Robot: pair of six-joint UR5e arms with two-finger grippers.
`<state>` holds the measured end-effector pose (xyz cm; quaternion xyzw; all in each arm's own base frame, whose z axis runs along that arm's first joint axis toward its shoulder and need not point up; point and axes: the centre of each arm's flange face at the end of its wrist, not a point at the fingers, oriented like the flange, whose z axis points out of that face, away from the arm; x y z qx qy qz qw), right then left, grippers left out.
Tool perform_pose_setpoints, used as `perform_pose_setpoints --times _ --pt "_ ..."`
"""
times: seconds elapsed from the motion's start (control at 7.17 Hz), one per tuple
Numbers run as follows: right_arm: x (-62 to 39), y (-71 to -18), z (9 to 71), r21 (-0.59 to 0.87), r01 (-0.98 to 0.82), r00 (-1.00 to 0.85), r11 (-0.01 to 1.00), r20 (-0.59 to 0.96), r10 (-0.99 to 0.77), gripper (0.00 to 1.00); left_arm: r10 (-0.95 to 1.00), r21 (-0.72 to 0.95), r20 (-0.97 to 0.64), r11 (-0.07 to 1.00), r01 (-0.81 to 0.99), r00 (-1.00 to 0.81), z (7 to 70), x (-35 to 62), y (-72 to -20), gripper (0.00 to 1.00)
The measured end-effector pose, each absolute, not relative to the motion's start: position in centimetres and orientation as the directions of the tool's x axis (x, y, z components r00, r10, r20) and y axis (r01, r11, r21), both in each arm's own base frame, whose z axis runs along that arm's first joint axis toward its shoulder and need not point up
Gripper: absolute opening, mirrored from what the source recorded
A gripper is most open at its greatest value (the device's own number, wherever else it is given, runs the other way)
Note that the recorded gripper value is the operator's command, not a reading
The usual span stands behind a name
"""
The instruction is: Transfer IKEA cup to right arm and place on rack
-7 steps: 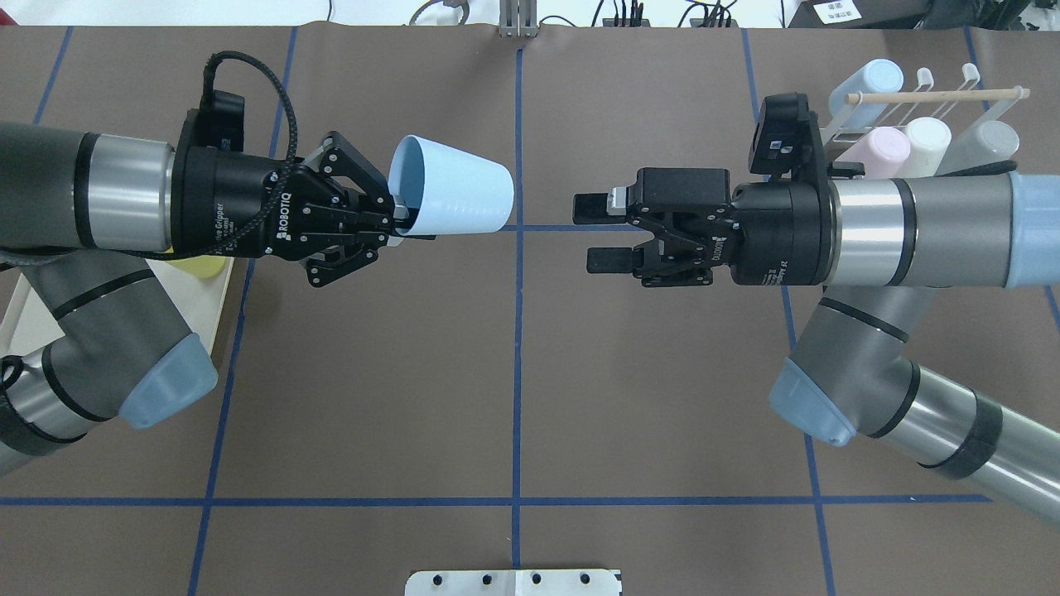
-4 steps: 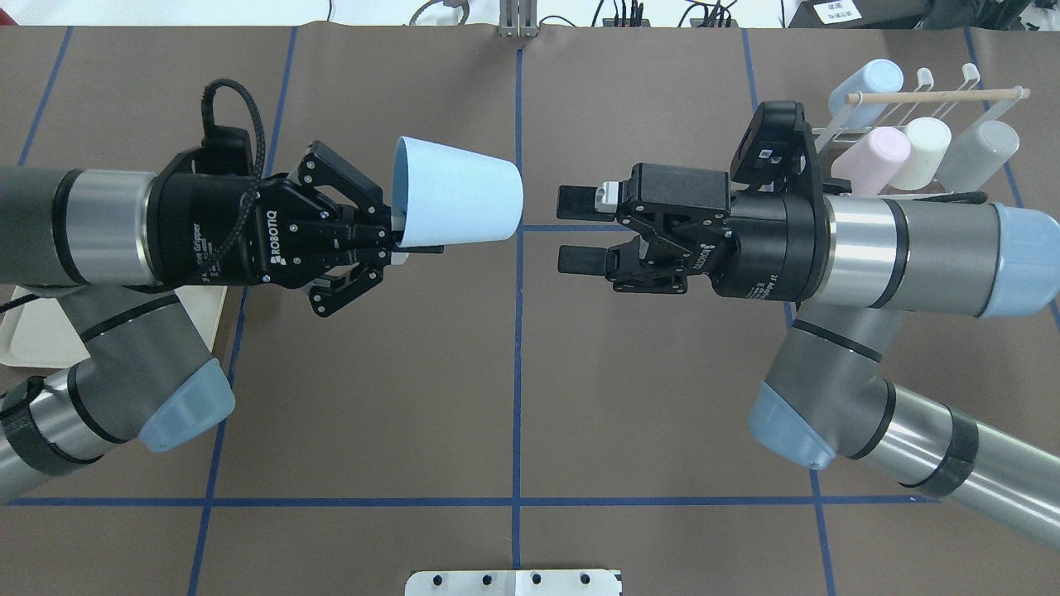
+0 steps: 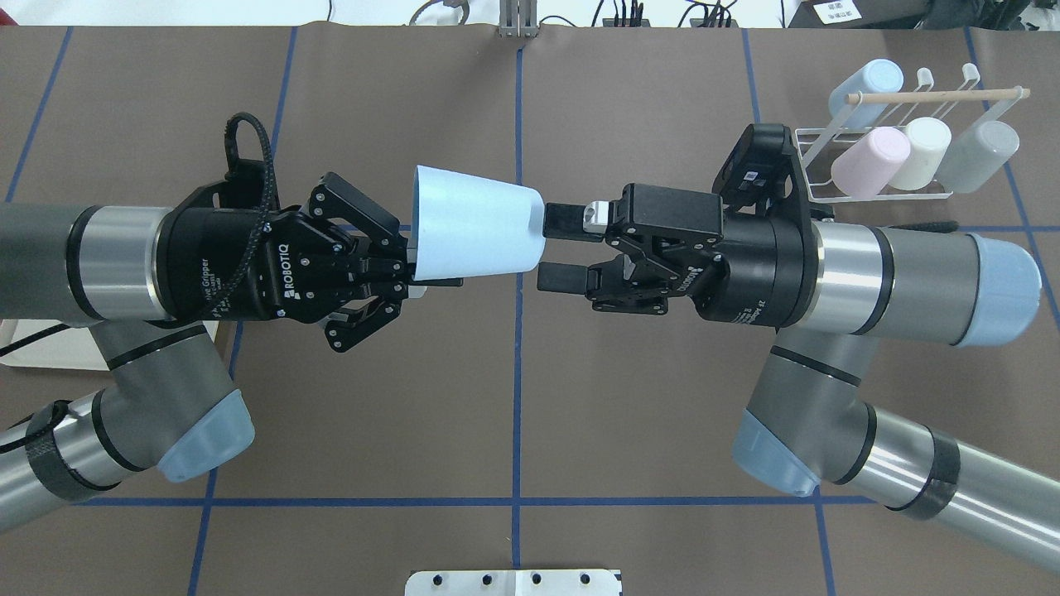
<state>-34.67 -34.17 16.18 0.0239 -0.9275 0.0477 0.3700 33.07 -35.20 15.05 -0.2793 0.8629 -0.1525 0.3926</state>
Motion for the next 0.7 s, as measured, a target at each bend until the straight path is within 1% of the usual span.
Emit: perform_pose_setpoints --times 0.7 --pt "-35.03 -33.2 16.11 -0.09 -0.078 -0.769 0.993 0.639 -0.003 0.95 -0.611 -0.476 -0.578 0.791 -0.385 -0.541 14.63 33.71 -34.39 0.0"
